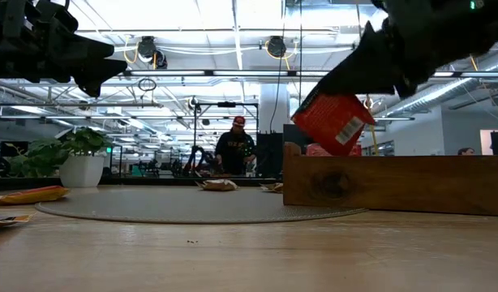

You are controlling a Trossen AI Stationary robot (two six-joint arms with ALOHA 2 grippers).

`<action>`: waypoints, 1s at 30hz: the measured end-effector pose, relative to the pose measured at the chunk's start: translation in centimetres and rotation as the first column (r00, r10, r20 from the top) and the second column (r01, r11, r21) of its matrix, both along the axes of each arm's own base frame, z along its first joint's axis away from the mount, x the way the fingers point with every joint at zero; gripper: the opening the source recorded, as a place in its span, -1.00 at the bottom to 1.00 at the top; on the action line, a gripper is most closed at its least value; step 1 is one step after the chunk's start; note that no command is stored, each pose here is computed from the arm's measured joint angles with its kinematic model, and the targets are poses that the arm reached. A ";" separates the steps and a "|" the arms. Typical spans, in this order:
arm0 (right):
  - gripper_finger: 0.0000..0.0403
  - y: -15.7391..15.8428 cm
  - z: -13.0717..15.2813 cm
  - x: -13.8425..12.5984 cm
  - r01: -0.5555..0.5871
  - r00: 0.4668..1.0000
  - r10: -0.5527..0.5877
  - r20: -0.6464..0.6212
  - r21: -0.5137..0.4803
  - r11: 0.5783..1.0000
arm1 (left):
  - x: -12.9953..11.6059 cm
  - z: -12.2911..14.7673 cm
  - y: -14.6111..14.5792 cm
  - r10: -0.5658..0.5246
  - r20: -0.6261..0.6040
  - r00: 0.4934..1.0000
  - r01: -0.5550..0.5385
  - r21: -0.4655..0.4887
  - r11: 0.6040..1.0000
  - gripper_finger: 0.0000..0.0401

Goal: Pick & Place Tea
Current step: Put the red tea bag into the left section of the wooden organizer

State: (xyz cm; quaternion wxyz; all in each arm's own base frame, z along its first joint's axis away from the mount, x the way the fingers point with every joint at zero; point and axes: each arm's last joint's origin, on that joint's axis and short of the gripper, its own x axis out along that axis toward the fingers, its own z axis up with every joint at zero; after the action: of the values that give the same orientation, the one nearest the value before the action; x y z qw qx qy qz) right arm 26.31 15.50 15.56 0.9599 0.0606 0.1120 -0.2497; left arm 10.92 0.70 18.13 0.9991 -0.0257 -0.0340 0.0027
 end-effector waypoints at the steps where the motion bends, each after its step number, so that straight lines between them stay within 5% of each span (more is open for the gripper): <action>1: -1.00 -0.2 -0.3 -0.4 0.006 0.999 -0.007 0.047 0.014 1.000 | 0.0 0.0 0.0 0.000 0.000 1.000 0.000 0.000 1.000 0.07; 8: -1.00 -2.0 -1.8 -2.9 -0.012 0.979 -0.007 0.204 0.090 0.996 | 0.0 0.0 0.0 0.000 -0.001 1.000 0.000 0.000 1.000 0.07; 30: -1.00 -3.8 -4.7 -0.8 -0.029 0.976 0.018 0.218 0.048 0.998 | 0.0 0.0 0.0 0.000 0.000 1.000 0.000 0.000 1.000 0.07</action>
State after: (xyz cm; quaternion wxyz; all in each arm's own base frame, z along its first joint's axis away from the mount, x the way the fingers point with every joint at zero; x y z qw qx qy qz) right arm 25.46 11.74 10.90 0.9674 0.1105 0.0134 -0.2275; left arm 10.92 0.70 18.12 0.9991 -0.0258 -0.0338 0.0026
